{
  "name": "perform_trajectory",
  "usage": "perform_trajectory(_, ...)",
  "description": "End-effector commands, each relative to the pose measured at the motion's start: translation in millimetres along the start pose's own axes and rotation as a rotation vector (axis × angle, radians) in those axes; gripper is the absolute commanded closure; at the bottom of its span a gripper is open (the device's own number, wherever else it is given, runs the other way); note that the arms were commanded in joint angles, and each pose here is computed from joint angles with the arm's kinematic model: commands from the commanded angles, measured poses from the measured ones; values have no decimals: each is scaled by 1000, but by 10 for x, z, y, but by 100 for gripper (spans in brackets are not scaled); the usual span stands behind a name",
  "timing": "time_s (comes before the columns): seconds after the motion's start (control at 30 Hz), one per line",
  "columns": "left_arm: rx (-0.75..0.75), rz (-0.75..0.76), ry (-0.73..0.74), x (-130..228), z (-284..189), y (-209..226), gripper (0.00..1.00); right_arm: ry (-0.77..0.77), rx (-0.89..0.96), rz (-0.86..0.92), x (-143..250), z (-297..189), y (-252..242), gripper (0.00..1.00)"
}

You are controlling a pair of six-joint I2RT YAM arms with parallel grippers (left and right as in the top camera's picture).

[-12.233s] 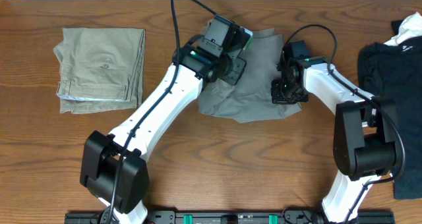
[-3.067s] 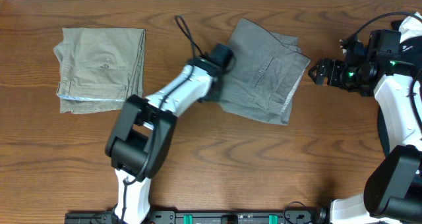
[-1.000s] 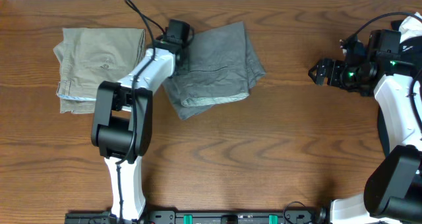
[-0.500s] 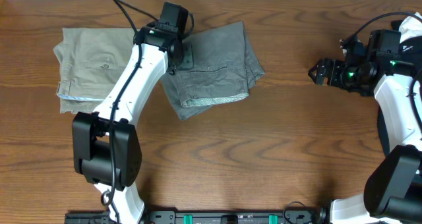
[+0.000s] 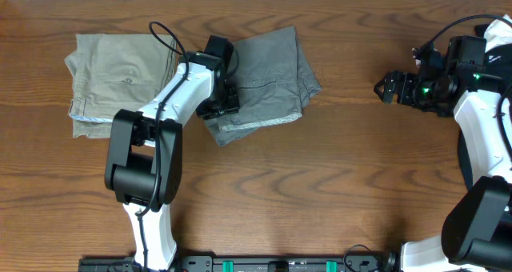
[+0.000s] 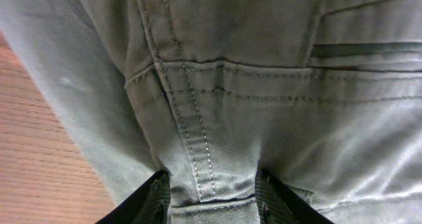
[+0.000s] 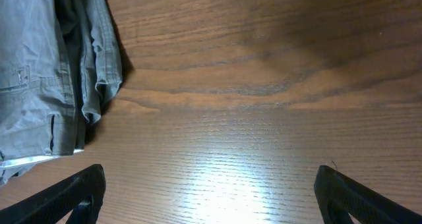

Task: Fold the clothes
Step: 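Release the grey shorts and lift the left gripper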

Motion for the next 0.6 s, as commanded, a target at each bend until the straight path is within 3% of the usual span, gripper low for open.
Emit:
perform_trajectory(0.0, -32, -17, 59, 60, 206, 48, 69, -1, 1, 12, -7, -3, -6, 1)
perform_trajectory(0.07, -36, -18, 67, 67, 227, 54, 89, -1, 1, 12, -7, -3, -6, 1)
perform_trajectory(0.17, -21, -16, 41, 31, 122, 25, 94, -1, 1, 12, -7, -3, -6, 1)
perform_trajectory(0.37, 106, 8, -168, -160, -639, -181, 88, -1, 1, 12, -7, -3, -6, 1)
perform_trajectory(0.43, 158, 24, -252, -190, -855, -261, 78, -1, 1, 12, -7, -3, -6, 1)
perform_trajectory(0.57, 236, 67, -351, -215, -1033, -466, 67, -1, 1, 12, -7, -3, -6, 1)
Point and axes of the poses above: each gripper's point midway between its finger pads, its own z axis out along the fingers, its own y axis along the line the jaws close on, x = y × z, the point moved 8 cm from there along -z, back along the fingers, and after that the axes turned 3 degrees about -z, right-handed, at the moved point
